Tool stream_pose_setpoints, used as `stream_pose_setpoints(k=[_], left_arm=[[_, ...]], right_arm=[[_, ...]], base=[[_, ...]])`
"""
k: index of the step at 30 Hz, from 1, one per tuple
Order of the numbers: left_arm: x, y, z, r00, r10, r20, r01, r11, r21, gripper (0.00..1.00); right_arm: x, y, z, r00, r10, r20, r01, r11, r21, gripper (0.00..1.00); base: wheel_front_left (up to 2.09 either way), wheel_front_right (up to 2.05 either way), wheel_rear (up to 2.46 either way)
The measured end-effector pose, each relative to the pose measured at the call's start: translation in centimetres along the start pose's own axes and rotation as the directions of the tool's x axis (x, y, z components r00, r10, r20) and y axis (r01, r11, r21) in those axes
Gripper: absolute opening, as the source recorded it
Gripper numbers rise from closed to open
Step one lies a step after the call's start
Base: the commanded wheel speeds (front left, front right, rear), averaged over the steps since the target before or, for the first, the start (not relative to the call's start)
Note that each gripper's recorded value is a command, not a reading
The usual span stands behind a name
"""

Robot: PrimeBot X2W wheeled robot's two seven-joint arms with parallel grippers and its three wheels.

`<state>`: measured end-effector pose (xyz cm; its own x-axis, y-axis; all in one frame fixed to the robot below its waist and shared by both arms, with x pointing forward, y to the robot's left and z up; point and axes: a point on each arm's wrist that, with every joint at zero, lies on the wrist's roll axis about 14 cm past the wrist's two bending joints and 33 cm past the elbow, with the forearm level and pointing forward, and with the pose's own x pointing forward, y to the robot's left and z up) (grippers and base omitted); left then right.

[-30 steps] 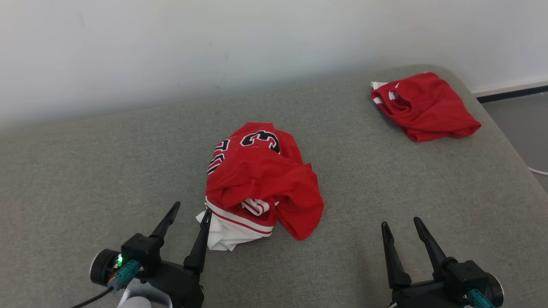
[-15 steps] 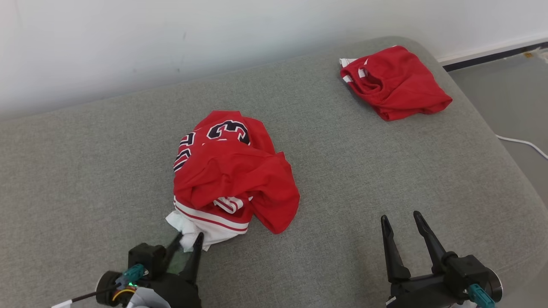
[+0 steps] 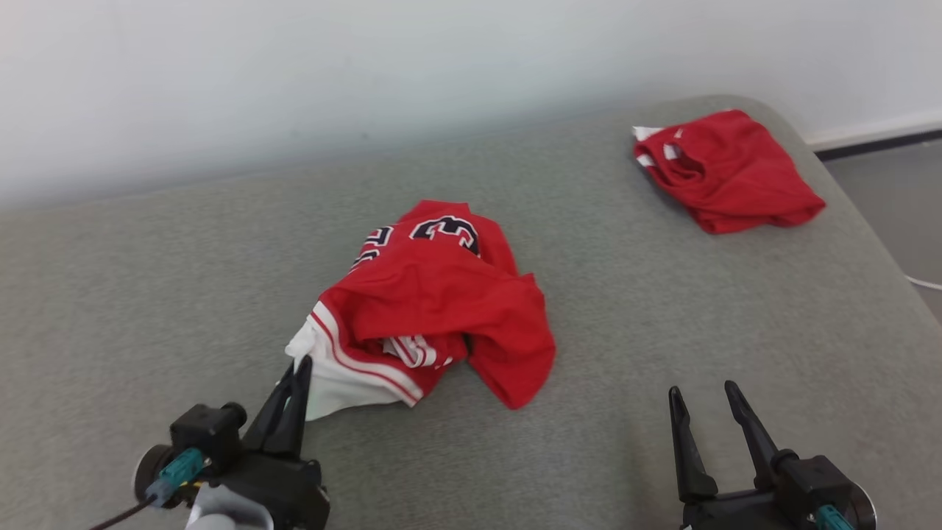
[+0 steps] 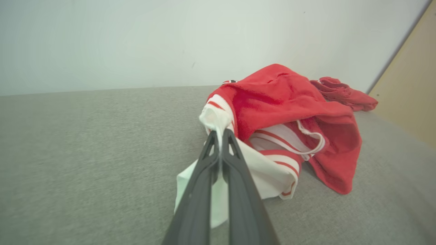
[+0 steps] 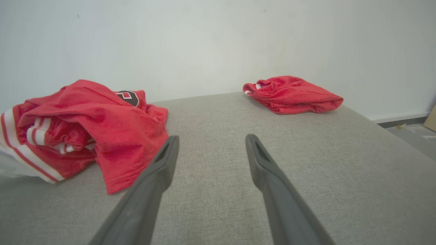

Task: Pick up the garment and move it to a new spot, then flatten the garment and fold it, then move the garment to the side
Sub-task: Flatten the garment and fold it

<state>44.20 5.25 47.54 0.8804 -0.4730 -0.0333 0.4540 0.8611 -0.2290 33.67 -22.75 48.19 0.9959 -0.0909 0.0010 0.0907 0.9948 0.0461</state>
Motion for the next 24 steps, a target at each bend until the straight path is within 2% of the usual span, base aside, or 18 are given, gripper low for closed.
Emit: stream_pose_setpoints(k=[4,8,16,20,23,24], left_arm=[[-2.9,2.5,1.8,0.994,0.085,0.062,-0.088,0.995,0.045,0.0],[-6.7,4.4,1.5,0.983,0.172,0.062,-0.176,0.982,0.062,0.0],[-13.7,5.7,-3.4,0.94,0.337,-0.054,-0.338,0.941,-0.028,0.0],[-15.1,5.3,-4.9,0.93,0.355,-0.091,-0.361,0.931,-0.057,0.0],[-15.2,5.5,-4.4,0.929,0.362,-0.071,-0.367,0.928,-0.069,0.0],[-15.2,5.8,-4.0,0.929,0.366,-0.059,-0.369,0.927,-0.065,0.25]], right_arm=[[0.5,1.6,-0.2,0.999,0.048,-0.002,-0.048,0.999,0.011,1.0],[1.3,3.4,-0.1,0.994,0.105,0.006,-0.105,0.994,0.025,1.0],[2.7,7.1,-0.3,0.977,0.212,0.002,-0.212,0.976,0.039,1.0],[2.9,7.9,-0.3,0.972,0.236,0.002,-0.235,0.971,0.04,1.0],[2.9,8.0,-0.2,0.971,0.239,0.006,-0.239,0.97,0.039,1.0],[2.9,8.0,-0.1,0.971,0.238,0.007,-0.238,0.97,0.039,1.0]], base=[[0.0,0.0,0.0],[0.0,0.0,0.0],[0.0,0.0,0.0],[0.0,0.0,0.0],[0.0,0.0,0.0],[0.0,0.0,0.0]])
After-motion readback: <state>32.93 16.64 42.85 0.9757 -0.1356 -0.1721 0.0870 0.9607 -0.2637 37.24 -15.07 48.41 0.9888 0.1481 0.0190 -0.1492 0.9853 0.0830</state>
